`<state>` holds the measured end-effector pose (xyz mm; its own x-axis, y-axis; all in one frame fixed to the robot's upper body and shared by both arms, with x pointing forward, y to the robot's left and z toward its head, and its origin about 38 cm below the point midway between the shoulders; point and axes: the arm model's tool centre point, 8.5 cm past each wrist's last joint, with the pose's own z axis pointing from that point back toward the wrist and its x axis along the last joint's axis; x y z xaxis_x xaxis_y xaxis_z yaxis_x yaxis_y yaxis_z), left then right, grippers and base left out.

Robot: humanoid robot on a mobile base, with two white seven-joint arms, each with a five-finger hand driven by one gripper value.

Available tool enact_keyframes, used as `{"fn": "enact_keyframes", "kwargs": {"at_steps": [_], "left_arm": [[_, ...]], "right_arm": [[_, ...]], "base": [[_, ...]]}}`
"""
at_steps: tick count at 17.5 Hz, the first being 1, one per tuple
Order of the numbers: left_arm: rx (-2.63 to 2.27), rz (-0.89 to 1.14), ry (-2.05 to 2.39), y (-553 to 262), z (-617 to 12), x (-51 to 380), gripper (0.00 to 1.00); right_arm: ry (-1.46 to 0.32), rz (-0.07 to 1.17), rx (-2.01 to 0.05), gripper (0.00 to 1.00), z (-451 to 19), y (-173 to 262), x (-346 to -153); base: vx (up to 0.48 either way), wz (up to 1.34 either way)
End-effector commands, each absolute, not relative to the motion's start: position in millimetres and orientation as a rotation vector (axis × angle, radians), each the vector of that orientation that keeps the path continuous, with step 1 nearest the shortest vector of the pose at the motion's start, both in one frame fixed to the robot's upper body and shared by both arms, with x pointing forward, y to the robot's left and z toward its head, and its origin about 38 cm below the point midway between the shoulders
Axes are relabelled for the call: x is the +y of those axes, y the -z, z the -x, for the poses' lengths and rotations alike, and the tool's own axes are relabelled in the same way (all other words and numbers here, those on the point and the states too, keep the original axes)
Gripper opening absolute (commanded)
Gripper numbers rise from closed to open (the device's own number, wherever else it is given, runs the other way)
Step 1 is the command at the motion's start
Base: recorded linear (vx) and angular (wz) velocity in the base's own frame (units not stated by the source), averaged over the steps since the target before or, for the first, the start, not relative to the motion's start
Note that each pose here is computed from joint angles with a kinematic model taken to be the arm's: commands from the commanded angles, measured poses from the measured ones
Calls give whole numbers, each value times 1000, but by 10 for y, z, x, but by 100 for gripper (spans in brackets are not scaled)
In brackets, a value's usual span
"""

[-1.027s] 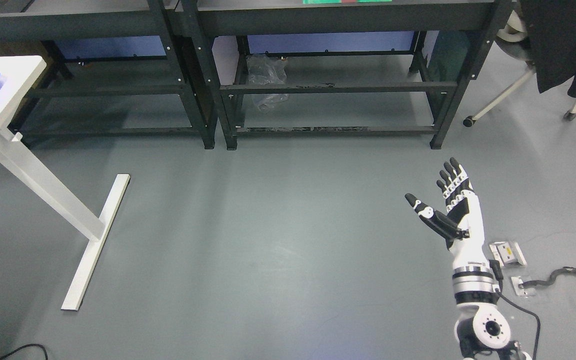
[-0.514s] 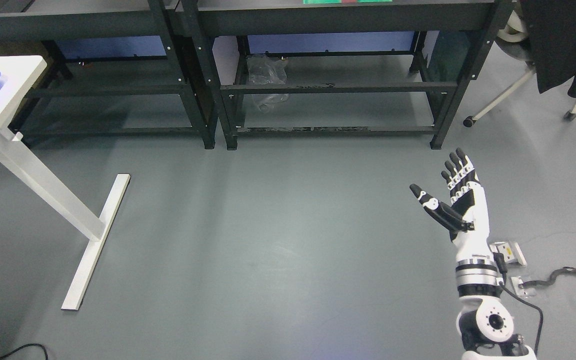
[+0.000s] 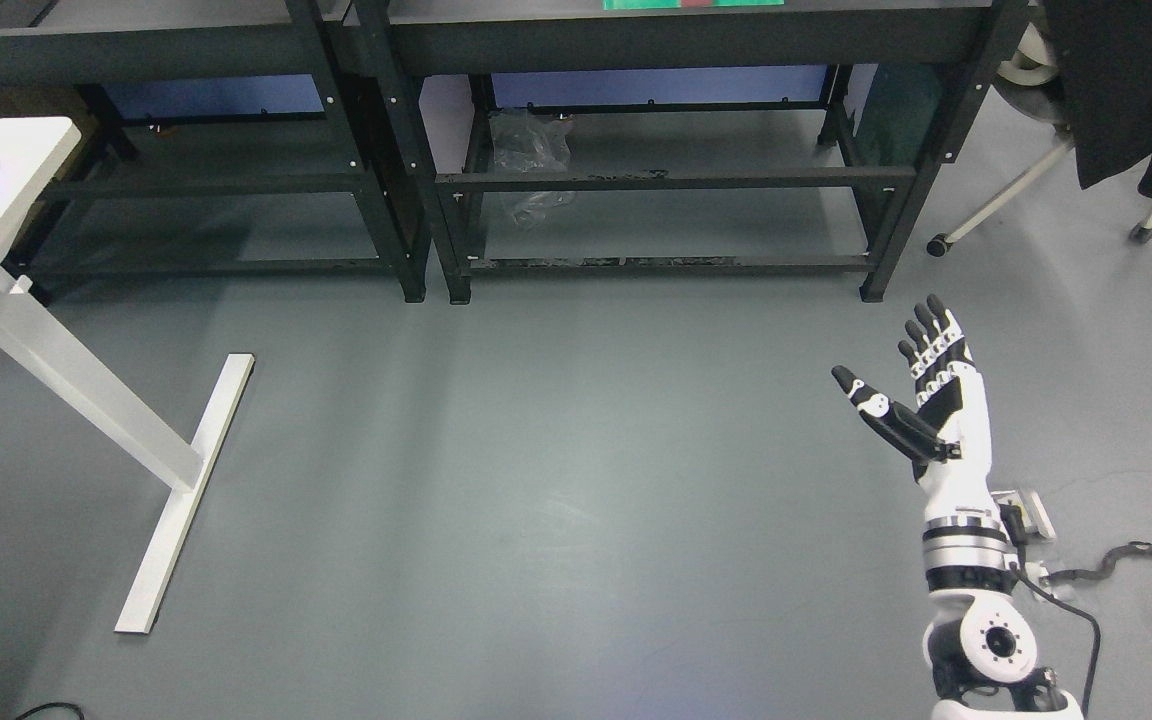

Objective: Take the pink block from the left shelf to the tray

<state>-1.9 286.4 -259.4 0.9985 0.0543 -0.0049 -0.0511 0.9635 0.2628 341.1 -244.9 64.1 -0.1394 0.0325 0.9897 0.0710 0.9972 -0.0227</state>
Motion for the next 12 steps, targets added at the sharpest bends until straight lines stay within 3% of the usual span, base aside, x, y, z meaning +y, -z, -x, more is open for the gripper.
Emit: {"fn": "enact_keyframes", "kwargs": {"at_steps": [1, 5, 10, 12], "left_arm": [[-37, -281, -56, 2579, -240, 2972, 100], [-35, -281, -56, 2580, -230, 2972, 100], [-35, -281, -56, 2580, -230, 2972, 100], [-35, -281, -56, 2580, -230, 2972, 100]], "right_arm": [[-492, 637, -1677, 95, -3424, -735, -2460], [-1036, 1109, -1556, 96, -3407, -802, -2293], [-942, 969, -1607, 99, -3311, -722, -2232], [-1073, 1110, -1518, 98, -3317, -695, -2240]], "base": [[144, 0], [175, 4], [229, 15], [259, 54]]}}
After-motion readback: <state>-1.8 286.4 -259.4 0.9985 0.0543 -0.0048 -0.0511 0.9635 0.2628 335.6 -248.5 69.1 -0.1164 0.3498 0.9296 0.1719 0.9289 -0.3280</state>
